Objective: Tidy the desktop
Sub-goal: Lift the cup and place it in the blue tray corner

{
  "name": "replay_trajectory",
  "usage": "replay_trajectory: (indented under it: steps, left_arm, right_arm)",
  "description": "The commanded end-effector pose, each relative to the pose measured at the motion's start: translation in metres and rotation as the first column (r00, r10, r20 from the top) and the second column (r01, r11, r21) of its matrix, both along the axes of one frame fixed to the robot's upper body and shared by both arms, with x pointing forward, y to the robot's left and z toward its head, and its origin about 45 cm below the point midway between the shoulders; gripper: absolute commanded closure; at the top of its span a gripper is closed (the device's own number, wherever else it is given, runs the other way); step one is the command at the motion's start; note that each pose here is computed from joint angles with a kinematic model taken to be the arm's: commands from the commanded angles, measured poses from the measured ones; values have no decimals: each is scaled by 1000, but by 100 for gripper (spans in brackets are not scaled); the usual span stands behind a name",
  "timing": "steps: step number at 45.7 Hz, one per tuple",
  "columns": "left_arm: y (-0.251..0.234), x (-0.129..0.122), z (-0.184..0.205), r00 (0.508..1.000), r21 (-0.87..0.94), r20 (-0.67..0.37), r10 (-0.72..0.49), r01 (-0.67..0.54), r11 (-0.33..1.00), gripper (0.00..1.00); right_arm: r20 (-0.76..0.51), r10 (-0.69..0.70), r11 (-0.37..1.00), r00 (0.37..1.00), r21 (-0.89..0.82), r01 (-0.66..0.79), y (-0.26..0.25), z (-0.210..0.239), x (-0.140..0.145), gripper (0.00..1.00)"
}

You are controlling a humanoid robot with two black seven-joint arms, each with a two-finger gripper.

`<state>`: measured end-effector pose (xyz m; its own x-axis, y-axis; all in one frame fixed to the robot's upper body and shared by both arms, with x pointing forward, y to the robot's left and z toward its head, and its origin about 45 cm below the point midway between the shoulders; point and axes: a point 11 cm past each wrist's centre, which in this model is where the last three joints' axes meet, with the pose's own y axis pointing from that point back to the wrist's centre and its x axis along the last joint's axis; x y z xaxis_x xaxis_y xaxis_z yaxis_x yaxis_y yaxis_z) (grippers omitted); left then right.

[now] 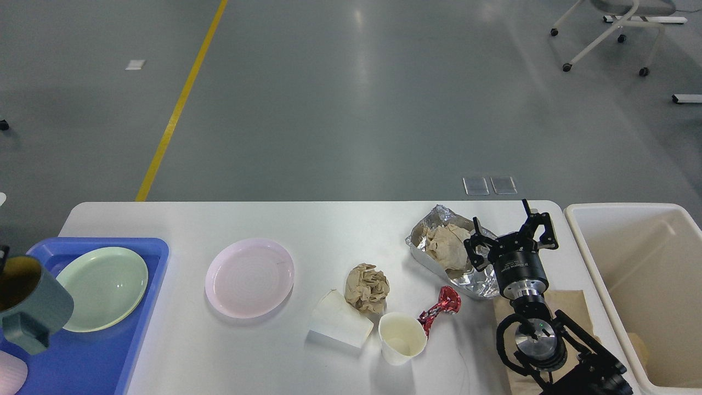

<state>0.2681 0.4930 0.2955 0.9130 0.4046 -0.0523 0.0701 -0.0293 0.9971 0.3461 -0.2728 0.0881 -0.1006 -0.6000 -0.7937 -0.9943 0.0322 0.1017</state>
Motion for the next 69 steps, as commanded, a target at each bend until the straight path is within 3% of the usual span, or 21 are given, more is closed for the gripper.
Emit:
replay_trajectory:
  steps: [1,16,25,61,65,69]
  left_arm:
    - [14,-12,-47,999,17,-14,30,-29,999,100]
    - [26,-18,-97,997,49,62,54,-57,997,100]
    - [25,-32,-118,999,47,27,24,-25,999,100]
    - [26,-44,-140,1000,47,25,-1,0,999,96]
    - [28,-44,-139,1000,59,24,0,-2,998,88]
    - [28,-44,-139,1000,60,27,8,-9,998,57]
  right_arm:
    - [0,0,1000,1000,2,0,0,0,0,0]
    - [0,1,1000,1000,0,-1,0,0,0,0]
    - [0,1,1000,1000,0,-1,0,0,0,0]
    - [0,1,1000,1000,0,-1,0,0,0,0]
    - [0,1,1000,1000,0,-1,0,0,0,0]
    - [0,1,1000,1000,0,-1,0,0,0,0]
